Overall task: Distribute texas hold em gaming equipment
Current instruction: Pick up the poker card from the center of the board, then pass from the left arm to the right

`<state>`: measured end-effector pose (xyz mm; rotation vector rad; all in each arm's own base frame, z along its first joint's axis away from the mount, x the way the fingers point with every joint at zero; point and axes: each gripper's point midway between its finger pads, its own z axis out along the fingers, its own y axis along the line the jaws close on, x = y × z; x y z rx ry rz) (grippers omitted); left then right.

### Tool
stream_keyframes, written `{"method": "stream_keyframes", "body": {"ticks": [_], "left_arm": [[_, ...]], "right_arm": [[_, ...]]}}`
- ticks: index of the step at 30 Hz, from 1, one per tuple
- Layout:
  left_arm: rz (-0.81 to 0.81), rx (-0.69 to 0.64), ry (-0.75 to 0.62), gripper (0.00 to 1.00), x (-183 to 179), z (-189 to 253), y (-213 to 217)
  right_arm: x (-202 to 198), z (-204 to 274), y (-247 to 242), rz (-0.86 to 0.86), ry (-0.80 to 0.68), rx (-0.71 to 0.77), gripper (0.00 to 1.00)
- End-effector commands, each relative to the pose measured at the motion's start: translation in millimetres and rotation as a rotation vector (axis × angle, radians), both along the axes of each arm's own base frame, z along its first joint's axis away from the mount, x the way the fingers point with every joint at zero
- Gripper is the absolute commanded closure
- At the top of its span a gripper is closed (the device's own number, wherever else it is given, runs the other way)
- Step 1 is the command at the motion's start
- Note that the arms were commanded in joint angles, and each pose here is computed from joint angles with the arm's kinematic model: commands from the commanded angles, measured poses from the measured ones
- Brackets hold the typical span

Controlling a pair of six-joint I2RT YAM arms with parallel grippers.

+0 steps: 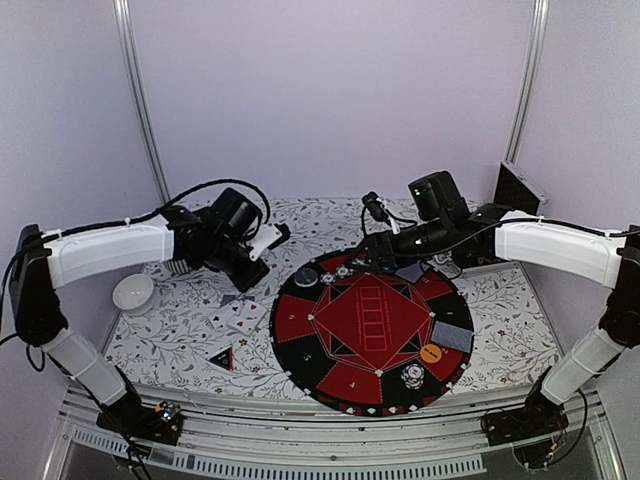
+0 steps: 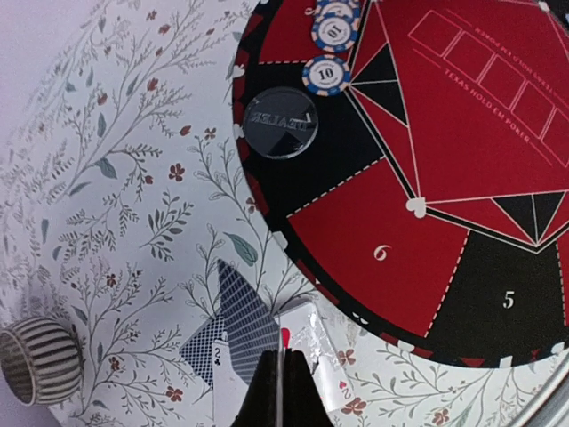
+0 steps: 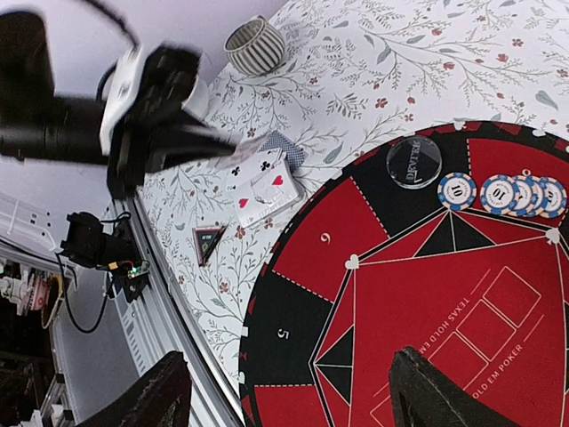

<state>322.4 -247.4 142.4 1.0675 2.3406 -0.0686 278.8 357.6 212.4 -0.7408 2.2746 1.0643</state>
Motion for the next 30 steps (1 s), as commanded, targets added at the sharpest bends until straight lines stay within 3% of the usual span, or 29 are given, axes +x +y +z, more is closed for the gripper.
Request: {"method": "stream_keyframes", "body": {"ticks": [1, 9, 13, 17, 23, 26, 30], "left_arm": [[-0.136, 0.051, -0.274, 1.00, -33.7, 17.9, -27.5], [-0.457, 0.052, -0.821, 1.00, -117.2, 87.8, -79.6], [-0.580, -0.014, -1.078, 1.00, -152.9, 112.4, -87.9], [-0.621, 0.016, -1.158, 1.00, -166.5, 118.1, -96.0], [-0.663, 0.239, -1.366, 1.00, -176.4, 115.5, -105.3], [-0.680, 0.332, -1.392, 1.00, -173.7, 104.8, -106.5], [-0.703, 0.361, -1.377, 1.00, -173.1, 94.6, -106.5]], "right_arm": [[5.4, 15.8, -9.3, -0.051, 0.006, 0.078, 0.22], [-1.4, 15.3, 8.4, -0.001, 0.116, 0.153, 0.28], [-28.5, 19.2, 29.7, 0.123, 0.145, 0.189, 0.30], [-50.2, 42.5, 47.1, 0.241, 0.155, 0.271, 0.30], [-53.1, 46.4, 54.9, 0.246, 0.196, 0.314, 0.30], [-58.0, 40.1, 60.0, 0.270, 0.222, 0.313, 0.30], [-65.1, 49.5, 64.0, 0.304, 0.214, 0.343, 0.29]]}}
